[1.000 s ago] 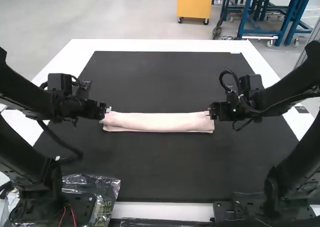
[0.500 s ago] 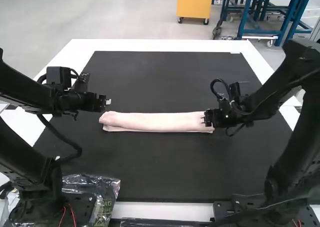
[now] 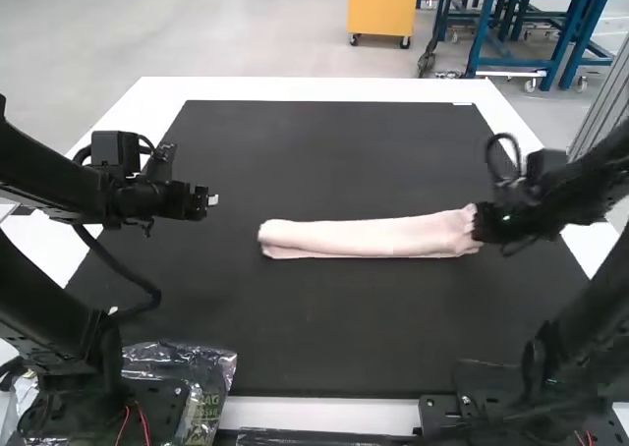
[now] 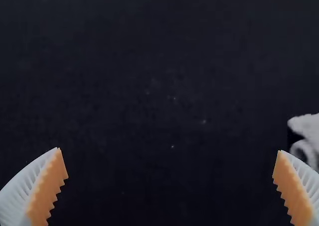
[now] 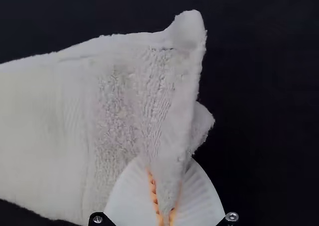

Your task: Fold the towel.

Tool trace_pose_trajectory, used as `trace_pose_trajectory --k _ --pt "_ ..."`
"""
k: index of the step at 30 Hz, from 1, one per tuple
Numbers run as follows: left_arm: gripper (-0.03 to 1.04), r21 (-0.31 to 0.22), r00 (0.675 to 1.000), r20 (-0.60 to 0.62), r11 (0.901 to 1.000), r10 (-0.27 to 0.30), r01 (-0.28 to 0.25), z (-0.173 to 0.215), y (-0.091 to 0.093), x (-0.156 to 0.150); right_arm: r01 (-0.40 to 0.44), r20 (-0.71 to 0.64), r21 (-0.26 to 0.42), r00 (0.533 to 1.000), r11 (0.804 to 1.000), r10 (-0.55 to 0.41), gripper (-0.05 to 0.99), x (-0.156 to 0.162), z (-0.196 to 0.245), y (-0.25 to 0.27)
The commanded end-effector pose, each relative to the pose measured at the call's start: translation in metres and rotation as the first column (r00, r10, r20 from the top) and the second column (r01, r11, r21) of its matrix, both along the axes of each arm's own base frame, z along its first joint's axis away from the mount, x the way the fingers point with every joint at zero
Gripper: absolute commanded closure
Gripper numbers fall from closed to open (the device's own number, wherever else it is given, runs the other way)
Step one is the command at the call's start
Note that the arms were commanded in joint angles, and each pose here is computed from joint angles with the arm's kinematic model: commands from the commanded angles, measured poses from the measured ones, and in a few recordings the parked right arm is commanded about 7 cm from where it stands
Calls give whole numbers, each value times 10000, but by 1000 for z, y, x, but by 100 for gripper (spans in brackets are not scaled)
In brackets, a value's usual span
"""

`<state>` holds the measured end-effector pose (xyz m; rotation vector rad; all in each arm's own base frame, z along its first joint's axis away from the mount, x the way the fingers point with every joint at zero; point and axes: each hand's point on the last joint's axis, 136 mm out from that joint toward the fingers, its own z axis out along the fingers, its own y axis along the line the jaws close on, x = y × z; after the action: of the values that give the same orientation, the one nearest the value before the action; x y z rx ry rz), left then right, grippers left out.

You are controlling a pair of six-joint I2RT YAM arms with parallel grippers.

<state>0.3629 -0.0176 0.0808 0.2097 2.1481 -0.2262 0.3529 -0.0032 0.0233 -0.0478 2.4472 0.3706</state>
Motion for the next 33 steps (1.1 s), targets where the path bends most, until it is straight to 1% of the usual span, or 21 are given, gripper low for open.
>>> trace_pose_trajectory --k 1,4,8,11,16,21,25,33 --pt "4 -37 9975 702 10000 34 -31 26 2 13 -599 1095 -408 9919 9974 641 96 13 39 -8" --pt "4 -21 9970 777 10000 30 -29 28 2 15 -850 1182 -408 9890 9955 893 96 11 49 2" --pt "4 6 9967 805 10000 37 -38 28 2 15 -1747 1261 -52 9766 9846 1740 96 9 58 47" --pt "4 48 9970 770 10000 25 -29 26 2 14 -2500 1137 156 9624 9681 2467 96 2 59 90" --pt "4 101 9977 681 9999 30 -36 22 3 11 -3228 1586 588 9373 9446 3104 96 -2 71 157" --pt "4 111 9985 552 9999 14 -20 17 3 8 -4057 1770 946 9055 9091 3857 96 -15 73 215" --pt "4 141 9984 563 9999 -9 1 12 3 4 -4606 1763 1009 8806 8819 4397 96 -21 66 245" --pt "4 132 9988 487 9999 -24 17 0 1 -5 -5243 2049 1046 8429 8451 4975 96 -18 60 283"
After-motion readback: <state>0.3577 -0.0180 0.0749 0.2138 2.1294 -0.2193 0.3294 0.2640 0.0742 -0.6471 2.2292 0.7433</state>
